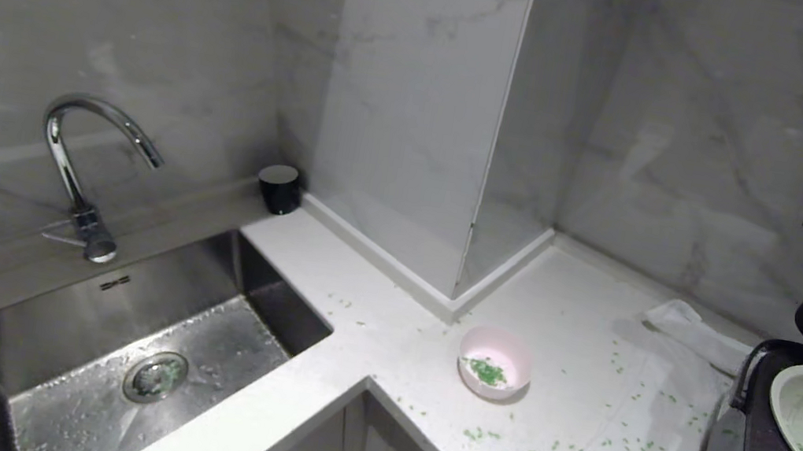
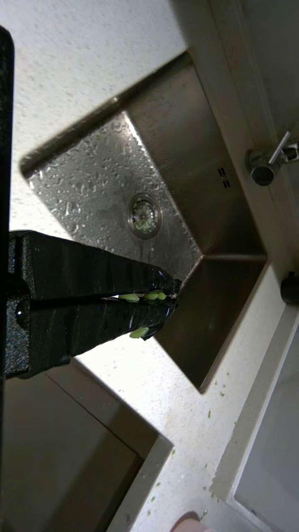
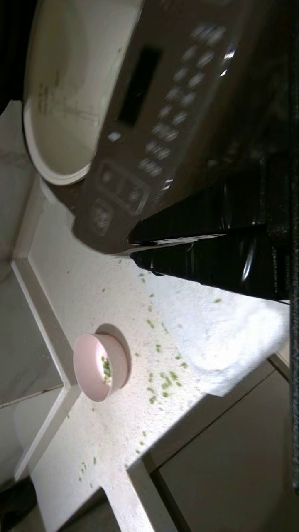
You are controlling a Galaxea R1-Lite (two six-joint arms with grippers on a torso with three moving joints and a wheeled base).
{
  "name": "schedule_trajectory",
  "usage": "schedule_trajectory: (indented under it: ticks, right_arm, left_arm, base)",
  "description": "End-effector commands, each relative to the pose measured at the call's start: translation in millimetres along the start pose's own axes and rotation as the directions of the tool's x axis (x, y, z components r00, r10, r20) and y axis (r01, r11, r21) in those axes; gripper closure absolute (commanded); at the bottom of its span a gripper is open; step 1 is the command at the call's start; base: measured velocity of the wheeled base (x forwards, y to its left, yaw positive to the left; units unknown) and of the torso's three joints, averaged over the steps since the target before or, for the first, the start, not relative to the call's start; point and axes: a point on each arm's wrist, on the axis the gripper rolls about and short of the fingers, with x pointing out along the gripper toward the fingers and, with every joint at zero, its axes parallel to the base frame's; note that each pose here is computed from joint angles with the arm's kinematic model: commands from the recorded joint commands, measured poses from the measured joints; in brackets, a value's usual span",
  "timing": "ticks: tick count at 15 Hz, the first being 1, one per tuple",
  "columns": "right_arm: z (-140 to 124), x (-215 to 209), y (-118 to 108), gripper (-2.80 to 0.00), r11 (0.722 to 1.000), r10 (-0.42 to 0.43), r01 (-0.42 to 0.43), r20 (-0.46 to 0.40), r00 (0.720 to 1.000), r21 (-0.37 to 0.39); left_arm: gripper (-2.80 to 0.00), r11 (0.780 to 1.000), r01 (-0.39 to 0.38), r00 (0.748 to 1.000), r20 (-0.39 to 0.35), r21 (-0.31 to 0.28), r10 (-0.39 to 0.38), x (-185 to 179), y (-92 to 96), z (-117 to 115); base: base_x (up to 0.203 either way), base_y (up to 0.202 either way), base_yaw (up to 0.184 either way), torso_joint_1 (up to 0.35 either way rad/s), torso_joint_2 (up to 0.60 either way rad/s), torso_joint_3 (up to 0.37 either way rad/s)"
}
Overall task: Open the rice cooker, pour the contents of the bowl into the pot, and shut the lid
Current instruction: Turn on the tap
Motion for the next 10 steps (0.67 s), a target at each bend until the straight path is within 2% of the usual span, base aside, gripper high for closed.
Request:
schedule_trajectory:
  ticks: [1,2,10]
  right_arm:
    - [0.1,0.0,0.0,0.0,1.0,0.0,0.0,0.001,1.0,0.0]
    - [-0.1,0.0,0.0,0.0,1.0,0.0,0.0,-0.001,1.0,0.0]
    - [0.0,0.0,0.0,0.0,1.0,0.0,0.0,0.001,1.0,-0.002]
  left_arm:
    - [0.0,1.0,0.0,1.0,-0.002,0.0,0.0,0.1,0.0,0.0]
    - [0.0,1.0,-0.001,1.0,0.0,0.0,0.001,0.0,0.0,0.0]
    - [0.0,1.0,-0.002,1.0,0.0,-0.001,0.002,0.0,0.0,0.0]
  base:
    - [0.177,0.0,0.007,0.008,0.0,0.003]
    - [0.117,0.0,0.001,0.018,0.01,-0.002]
    - [0.0,0.0,0.0,0.0,0.0,0.0]
